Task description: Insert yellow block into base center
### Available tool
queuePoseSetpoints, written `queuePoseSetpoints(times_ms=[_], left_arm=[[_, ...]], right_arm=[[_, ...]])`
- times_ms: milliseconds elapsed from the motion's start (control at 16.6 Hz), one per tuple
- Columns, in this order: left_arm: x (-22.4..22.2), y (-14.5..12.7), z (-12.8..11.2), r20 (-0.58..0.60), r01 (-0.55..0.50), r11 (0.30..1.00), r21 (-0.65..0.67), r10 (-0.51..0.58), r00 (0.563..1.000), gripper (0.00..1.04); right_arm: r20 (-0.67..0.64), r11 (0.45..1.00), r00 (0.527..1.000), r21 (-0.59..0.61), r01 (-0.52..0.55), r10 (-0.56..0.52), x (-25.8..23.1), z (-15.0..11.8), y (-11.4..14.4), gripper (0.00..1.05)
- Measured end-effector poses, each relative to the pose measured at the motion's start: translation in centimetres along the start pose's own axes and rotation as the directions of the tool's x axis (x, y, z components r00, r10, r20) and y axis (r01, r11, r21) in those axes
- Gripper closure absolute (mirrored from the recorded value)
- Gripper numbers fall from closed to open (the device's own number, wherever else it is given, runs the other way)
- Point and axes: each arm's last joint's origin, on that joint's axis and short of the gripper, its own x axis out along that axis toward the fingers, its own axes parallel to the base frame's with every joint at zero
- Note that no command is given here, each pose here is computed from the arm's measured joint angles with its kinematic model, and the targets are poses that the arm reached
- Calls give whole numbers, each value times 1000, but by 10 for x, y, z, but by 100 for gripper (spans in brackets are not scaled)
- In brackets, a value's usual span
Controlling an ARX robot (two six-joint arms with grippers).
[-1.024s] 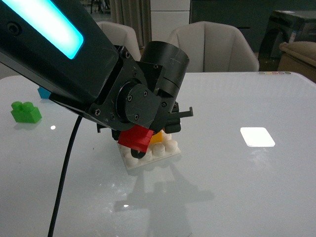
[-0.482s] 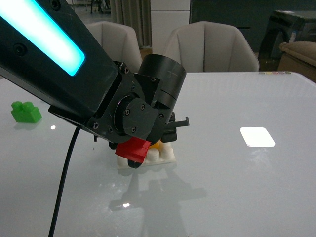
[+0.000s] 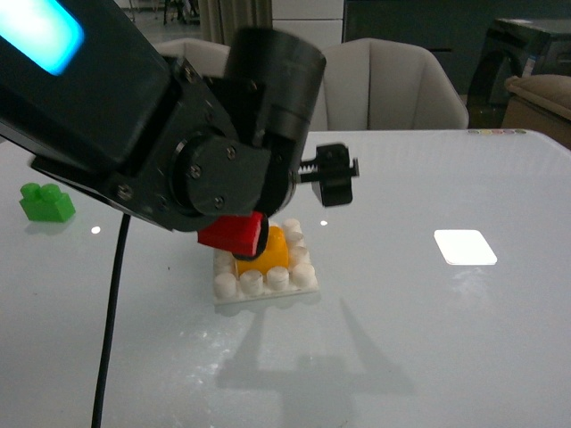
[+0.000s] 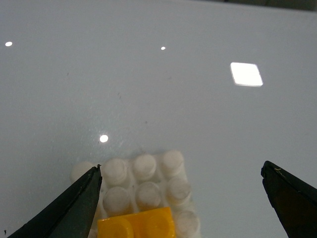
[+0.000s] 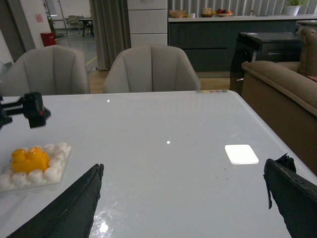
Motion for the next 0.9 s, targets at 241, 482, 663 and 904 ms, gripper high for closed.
queuePoseSetpoints(times_ms=[241, 482, 663, 904], left_arm=[[-51, 21, 66, 131, 187, 982, 10, -187, 974, 7], [-37, 115, 94, 81, 166, 986, -18, -164, 983, 7], [-43, 213, 97, 78, -21, 999, -41, 24, 997, 7], [-141, 248, 120, 321, -59, 996, 59, 37, 947, 11]], right_arm=[[0, 1000, 1000, 0, 0, 0, 0, 0, 0, 6], [0, 1000, 1000, 0, 0, 0, 0, 0, 0, 6], [0, 1000, 1000, 0, 0, 0, 0, 0, 0, 6], [0, 1000, 1000, 0, 0, 0, 0, 0, 0, 6]])
